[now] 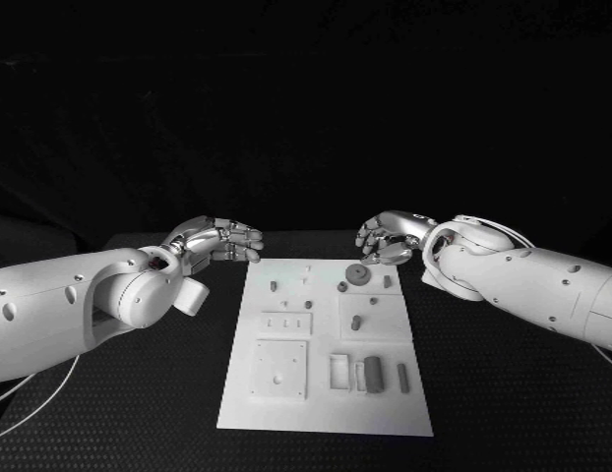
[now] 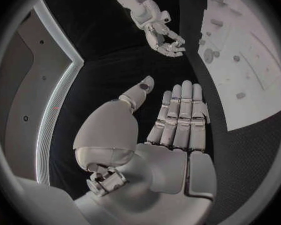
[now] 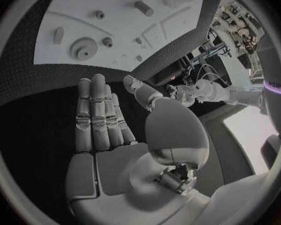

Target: Assemble the parts on the task board

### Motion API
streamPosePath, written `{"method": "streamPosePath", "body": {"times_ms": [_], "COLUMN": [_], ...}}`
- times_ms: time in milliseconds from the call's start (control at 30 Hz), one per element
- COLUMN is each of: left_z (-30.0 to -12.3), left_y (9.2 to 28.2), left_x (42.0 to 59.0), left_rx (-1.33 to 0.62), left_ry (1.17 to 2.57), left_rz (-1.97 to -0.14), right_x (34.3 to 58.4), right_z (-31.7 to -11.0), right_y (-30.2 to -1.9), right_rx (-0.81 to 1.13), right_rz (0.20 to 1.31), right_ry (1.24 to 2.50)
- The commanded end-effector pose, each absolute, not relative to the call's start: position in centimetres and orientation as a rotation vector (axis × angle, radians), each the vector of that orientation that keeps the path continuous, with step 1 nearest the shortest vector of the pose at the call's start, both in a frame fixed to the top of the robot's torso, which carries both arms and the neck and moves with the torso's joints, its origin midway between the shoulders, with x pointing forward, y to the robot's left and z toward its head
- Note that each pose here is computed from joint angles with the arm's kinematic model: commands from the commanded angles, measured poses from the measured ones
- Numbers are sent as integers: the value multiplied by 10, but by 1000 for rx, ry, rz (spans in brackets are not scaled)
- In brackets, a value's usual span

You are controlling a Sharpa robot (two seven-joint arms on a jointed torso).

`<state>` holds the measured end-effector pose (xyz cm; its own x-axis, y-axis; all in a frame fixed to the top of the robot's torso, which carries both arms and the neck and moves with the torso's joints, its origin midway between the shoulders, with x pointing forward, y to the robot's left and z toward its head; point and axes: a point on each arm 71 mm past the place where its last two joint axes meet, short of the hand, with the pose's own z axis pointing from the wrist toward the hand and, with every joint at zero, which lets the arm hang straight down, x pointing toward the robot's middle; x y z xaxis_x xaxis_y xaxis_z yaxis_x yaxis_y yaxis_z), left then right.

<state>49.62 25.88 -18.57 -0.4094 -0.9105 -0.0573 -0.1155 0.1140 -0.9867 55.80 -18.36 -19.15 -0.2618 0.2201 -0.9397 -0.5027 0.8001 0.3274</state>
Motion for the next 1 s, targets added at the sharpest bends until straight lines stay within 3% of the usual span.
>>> {"method": "streamPosePath", "body": {"times_ms": [33,500,1000], "left_z": [-179,-176,-167], "left_y": [253,247,249], "left_x": [493,495,496], "left_rx": [-1002,-1004,-1001], "left_ry": [1657,1650,1627], "left_rz": [-1426,-1449,-1461], "right_x": [554,549,553], "right_z": [-185,-187,-191], "right_y": [-173,-145,-145], "right_rx": [-396,-561,-605], "right_rz": [612,542,476], "right_ry": [1636,1626,1653]}}
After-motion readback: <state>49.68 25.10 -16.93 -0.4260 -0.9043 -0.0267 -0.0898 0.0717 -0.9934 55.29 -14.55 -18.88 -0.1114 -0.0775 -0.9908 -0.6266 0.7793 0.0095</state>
